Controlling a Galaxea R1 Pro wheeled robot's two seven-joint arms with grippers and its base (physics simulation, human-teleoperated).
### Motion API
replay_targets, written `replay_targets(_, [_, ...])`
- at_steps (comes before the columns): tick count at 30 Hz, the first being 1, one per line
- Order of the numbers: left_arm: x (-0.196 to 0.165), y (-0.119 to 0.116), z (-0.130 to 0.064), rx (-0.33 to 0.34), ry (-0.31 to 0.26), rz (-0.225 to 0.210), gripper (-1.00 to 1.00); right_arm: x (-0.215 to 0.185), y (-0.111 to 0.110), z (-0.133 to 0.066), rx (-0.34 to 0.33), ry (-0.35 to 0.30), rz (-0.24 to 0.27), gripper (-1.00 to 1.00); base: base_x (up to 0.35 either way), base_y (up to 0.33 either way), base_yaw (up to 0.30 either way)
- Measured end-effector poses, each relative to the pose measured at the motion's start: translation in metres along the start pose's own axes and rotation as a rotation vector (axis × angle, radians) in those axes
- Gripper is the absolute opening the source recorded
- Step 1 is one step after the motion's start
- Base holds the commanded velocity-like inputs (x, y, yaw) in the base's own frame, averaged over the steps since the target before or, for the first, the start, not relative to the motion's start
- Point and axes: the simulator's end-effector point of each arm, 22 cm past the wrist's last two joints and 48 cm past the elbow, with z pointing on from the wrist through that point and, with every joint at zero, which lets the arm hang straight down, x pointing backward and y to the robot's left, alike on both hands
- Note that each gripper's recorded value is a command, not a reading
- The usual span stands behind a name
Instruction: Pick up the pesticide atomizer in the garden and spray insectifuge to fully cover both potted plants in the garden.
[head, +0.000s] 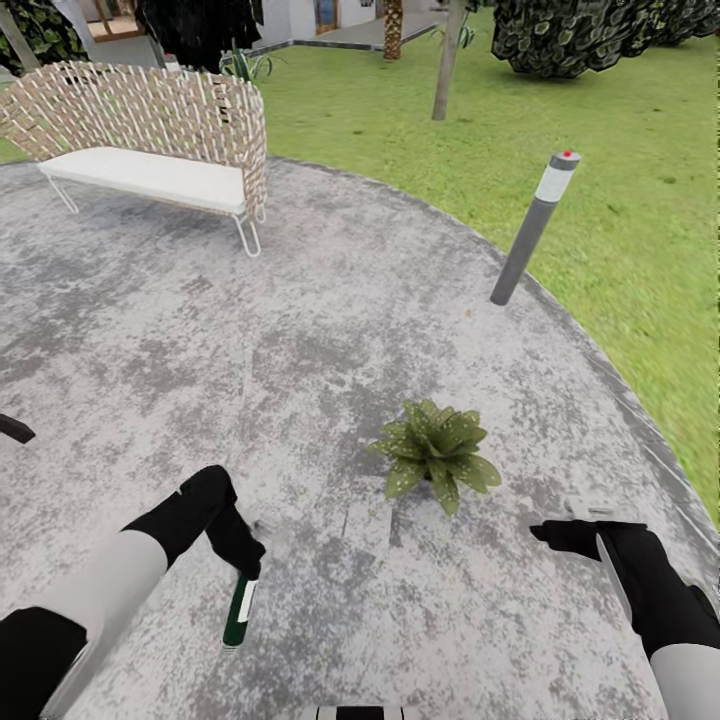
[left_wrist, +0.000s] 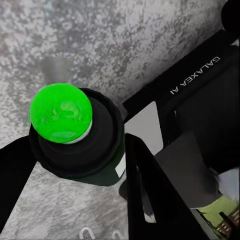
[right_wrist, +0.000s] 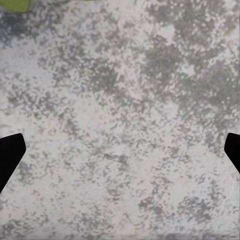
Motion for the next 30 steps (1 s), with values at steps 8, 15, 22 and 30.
replay_targets(8, [-0.045, 0.0, -0.049, 0.059, -0.229, -0.065, -1.0, -0.005, 0.0, -0.005, -0.001, -0.011, 0.001, 1.0, -0.001, 0.003, -0.083])
replay_targets(15, [-0.046, -0.007, -0.06, 0.075, -0.358, -0.076, -1.0, -0.009, 0.0, -0.009, -0.002, -0.021, 0.003, 1.0, 0.0, 0.0, -0.083])
replay_targets(22, [-0.029, -0.024, -0.048, 0.067, -0.387, -0.043, -1.0, -0.014, 0.003, -0.013, -0.005, -0.033, 0.004, 1.0, 0.0, 0.0, -0.082])
replay_targets(30, [-0.029, -0.026, -0.052, 0.061, -0.398, -0.029, -1.0, -0.019, 0.003, -0.018, -0.008, -0.046, 0.006, 1.0, 0.0, 0.0, -0.081])
